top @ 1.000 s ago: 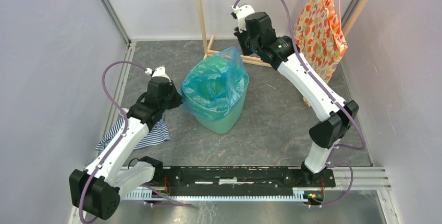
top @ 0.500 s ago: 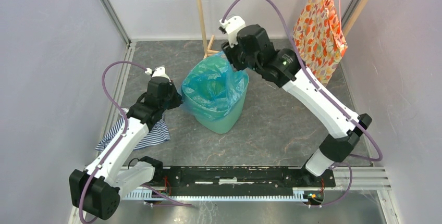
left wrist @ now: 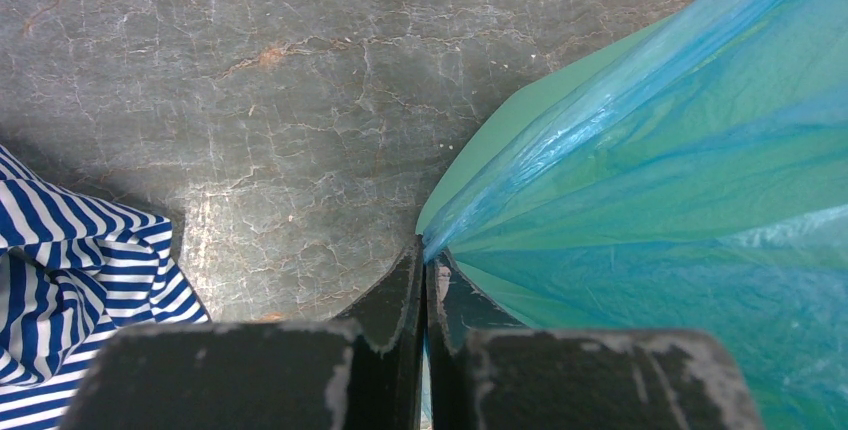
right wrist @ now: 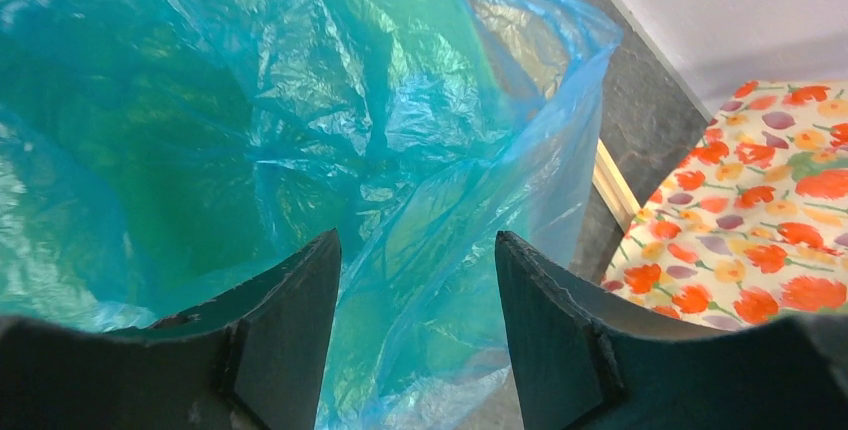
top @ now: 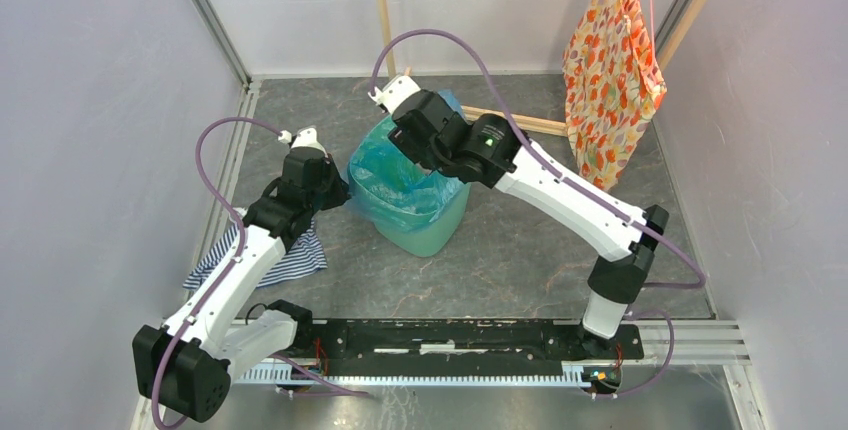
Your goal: Put the trash bags into the trash bin
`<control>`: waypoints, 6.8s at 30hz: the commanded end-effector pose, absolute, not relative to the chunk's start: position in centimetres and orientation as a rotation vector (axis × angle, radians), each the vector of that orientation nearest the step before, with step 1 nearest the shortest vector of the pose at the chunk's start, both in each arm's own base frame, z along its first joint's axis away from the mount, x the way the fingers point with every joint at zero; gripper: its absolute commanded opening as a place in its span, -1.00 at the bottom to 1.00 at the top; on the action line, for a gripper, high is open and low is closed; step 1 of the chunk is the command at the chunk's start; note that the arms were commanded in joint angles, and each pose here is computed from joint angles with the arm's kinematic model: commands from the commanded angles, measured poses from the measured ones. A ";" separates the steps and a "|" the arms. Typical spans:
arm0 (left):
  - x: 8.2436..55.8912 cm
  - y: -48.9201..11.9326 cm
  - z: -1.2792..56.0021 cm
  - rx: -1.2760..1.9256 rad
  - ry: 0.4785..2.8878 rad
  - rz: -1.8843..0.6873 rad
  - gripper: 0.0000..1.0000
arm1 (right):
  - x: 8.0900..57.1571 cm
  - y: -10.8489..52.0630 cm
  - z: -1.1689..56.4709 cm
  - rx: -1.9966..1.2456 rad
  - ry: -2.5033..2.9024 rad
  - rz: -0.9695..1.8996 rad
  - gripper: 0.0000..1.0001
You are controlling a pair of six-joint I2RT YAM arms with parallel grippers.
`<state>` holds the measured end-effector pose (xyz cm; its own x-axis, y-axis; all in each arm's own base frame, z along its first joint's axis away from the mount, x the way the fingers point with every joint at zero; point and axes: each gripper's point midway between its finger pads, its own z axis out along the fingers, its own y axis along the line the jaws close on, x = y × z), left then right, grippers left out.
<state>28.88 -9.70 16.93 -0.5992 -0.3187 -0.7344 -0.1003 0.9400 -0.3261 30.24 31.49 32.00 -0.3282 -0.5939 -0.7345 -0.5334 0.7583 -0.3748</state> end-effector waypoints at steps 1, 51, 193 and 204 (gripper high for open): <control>29.3 -9.8 18.4 -0.313 2.161 -0.347 -0.89 | 30.8 30.2 32.2 -0.817 2.002 -0.193 0.28; 30.3 -9.7 18.6 -0.330 2.148 -0.322 -0.87 | 33.1 22.3 23.0 -0.272 1.929 0.499 -1.00; 27.4 -21.8 13.2 -0.149 2.304 -0.543 -0.30 | 29.5 26.7 26.7 -0.772 2.110 0.210 0.39; 27.7 -17.2 12.6 -0.230 2.294 -0.353 -0.24 | 29.0 27.9 20.1 -0.805 2.238 0.229 0.49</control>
